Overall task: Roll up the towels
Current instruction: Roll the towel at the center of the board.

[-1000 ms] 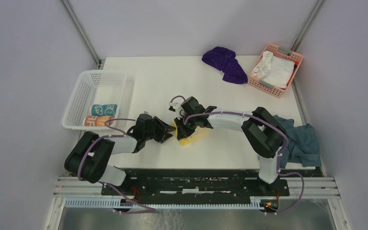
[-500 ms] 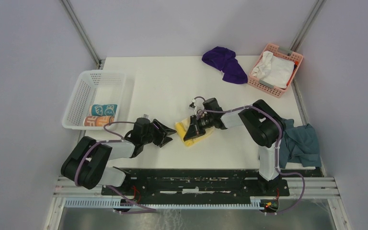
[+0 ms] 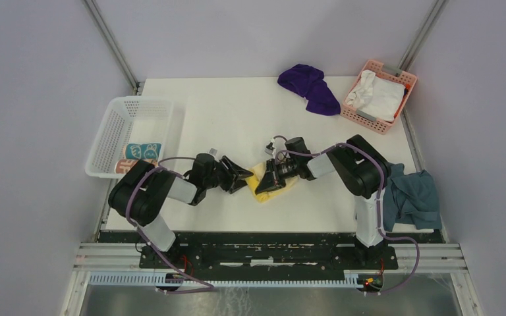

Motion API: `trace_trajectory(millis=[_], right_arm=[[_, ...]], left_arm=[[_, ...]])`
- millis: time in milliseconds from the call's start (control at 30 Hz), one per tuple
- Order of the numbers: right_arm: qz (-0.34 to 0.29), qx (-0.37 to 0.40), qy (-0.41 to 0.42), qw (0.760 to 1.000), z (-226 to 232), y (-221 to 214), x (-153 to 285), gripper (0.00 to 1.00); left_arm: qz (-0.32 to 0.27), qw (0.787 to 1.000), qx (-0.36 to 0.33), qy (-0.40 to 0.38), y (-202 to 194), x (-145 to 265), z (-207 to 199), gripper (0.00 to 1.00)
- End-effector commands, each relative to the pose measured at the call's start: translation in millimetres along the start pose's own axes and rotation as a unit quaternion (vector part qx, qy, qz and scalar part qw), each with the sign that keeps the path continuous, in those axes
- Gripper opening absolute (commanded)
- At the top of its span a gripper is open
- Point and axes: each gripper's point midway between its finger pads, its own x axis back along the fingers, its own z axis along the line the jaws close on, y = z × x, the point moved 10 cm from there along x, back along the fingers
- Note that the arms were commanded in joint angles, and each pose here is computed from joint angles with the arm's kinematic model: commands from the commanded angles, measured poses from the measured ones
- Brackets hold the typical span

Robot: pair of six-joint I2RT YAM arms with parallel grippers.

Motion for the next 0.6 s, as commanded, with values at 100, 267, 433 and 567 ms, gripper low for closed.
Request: trace_trajectory(millis=[100,267,433,567], right_arm=[[0.012,-0.037,-0.09,0.995,-34,-22,1,0.07],[0.004,0.005,-0.11,0.994,-14,-16,8,0.18],[-0.008,0.095,-0.171,0.981,22,-14,19,0.3],[-0.019,0.194,-0.262,0.945,55,-21,28,0.4]], left_arm=[[0.003,0.999,-0.005,0.045,-3,-16,29,0.48],[-0.01,0.999,-0.005,0.053,-5,-15,31,0.18],[-0.06,0.992,-0.027,0.106,-5,-2,20,0.03],[-0.107,0.983,-0.029,0.149,-7,12,7,0.03]])
